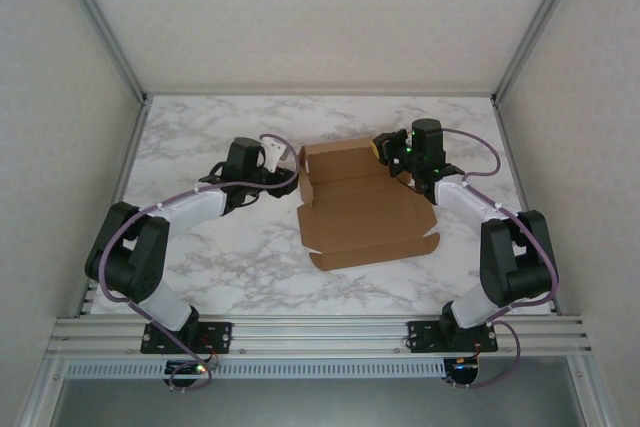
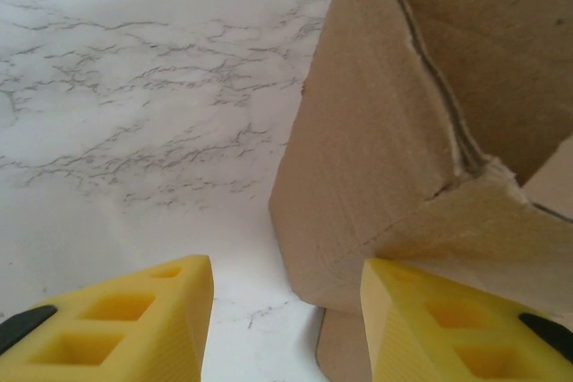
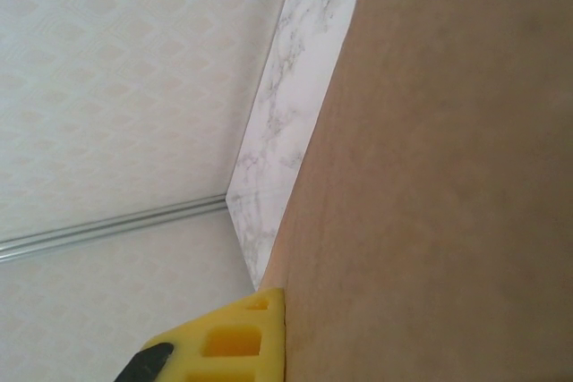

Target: Fold the paper box

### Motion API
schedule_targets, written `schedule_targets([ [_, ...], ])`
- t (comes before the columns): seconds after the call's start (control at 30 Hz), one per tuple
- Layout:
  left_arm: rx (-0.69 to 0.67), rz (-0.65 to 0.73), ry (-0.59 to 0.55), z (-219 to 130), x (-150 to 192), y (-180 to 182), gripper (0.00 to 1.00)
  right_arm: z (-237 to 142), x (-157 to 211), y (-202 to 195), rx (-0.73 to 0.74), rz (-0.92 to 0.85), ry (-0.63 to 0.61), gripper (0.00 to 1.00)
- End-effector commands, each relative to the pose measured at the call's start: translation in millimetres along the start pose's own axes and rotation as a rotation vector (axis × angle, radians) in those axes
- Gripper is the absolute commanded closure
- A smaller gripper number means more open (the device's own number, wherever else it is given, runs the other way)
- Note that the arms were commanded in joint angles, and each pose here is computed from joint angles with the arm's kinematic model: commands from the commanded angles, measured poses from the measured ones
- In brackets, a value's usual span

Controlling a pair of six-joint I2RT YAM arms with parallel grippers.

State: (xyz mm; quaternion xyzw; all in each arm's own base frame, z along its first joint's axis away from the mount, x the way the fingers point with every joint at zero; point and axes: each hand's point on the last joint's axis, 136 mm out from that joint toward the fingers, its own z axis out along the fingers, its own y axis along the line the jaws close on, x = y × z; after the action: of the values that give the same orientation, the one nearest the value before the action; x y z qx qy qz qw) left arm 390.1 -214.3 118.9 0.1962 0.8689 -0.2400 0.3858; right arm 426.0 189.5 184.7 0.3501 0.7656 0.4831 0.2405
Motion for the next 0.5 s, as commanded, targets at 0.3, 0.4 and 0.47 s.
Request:
schedule_targets([
  [0.3,0.070,0.028,-0.080,-3.4,-13.4,-39.4,0.51,1.7,3.1,2.4,-0.018,-0.034,0.010,0.95],
  [0.4,0.023,0.017,-0.108,-4.9,-15.0,-33.9,0.49,1.6,4.3,0.7,-0.015,-0.032,0.011,0.95],
  [0.47,-0.003,0.007,-0.128,-5.8,-14.9,-31.1,0.48,1.3,4.2,0.3,-0.017,-0.029,0.011,0.95],
])
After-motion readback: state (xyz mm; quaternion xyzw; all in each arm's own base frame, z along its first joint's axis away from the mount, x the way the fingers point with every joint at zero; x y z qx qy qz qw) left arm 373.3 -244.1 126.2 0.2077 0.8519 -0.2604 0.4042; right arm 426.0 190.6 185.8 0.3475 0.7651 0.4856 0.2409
